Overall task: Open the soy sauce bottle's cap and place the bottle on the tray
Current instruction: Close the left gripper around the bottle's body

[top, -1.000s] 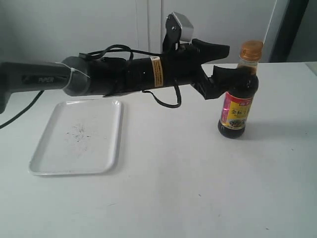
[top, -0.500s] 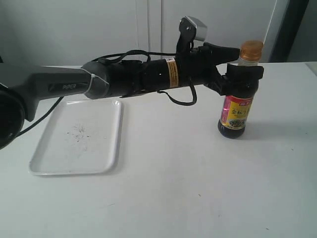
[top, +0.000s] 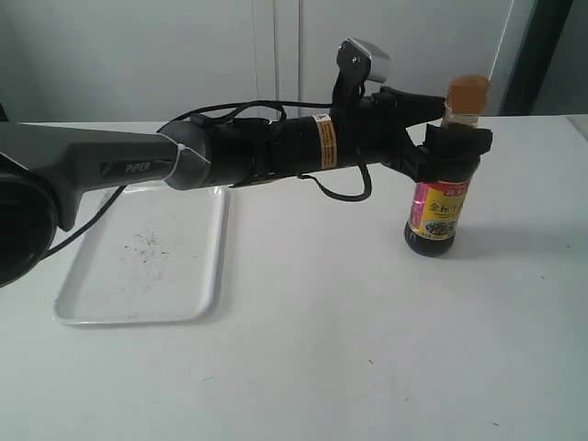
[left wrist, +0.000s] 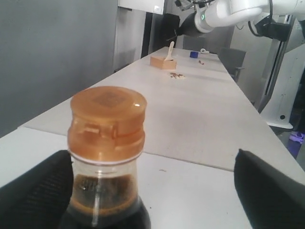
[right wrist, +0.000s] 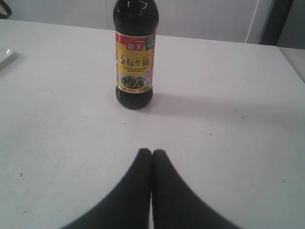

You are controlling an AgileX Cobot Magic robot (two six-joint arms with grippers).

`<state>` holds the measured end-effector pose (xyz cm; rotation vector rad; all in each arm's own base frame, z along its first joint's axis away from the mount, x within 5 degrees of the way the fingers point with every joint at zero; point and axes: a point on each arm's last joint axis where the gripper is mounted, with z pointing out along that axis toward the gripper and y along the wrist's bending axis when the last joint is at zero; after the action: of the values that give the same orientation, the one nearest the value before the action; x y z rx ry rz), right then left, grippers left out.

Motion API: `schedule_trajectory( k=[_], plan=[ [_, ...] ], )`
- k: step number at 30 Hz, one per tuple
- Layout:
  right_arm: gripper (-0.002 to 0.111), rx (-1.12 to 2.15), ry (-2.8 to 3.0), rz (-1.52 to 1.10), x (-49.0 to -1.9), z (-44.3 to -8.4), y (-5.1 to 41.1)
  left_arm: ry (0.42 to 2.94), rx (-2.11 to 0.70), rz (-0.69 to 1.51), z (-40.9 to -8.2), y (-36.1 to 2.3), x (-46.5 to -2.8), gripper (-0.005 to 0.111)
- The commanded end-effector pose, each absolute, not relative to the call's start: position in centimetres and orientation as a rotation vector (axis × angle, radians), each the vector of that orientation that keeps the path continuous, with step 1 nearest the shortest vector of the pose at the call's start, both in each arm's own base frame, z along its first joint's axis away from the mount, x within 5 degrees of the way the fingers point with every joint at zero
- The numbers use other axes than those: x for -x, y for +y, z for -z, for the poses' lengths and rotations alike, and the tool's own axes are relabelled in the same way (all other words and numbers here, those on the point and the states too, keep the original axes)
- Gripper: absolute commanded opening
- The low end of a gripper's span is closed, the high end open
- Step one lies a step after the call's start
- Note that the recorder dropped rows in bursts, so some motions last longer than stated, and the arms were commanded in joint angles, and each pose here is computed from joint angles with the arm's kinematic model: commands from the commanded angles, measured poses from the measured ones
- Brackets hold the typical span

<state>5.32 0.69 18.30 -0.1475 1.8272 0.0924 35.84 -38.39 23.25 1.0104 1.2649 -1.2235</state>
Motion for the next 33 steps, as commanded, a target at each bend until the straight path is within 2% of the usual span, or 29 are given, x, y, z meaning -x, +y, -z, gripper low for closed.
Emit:
schedule_trajectory(
  k=[1,14,24,33],
  plan=[
    [0.0,0.146,1.825,-0.088,-5.3,-18.2,0.7,1.246,-1.05,1.187,-22.3,-38.8,-35.8,0.092],
    [0.0,0.146,1.825,-0.088,-5.3,-18.2,0.7,1.222,-1.057,1.146,-21.5,-38.9,-36.0,0.091],
    [0.0,0.146,1.825,-0.088,-5.3,-18.2,0.7,1.225,-1.001,1.159,-18.5,-39.2,-36.7,0.091],
    [0.0,0.146,1.825,-0.088,-5.3,-18.2,0.7,1.229,-1.002,1.152,-17.5,-39.4,-36.7,0.091]
  ],
)
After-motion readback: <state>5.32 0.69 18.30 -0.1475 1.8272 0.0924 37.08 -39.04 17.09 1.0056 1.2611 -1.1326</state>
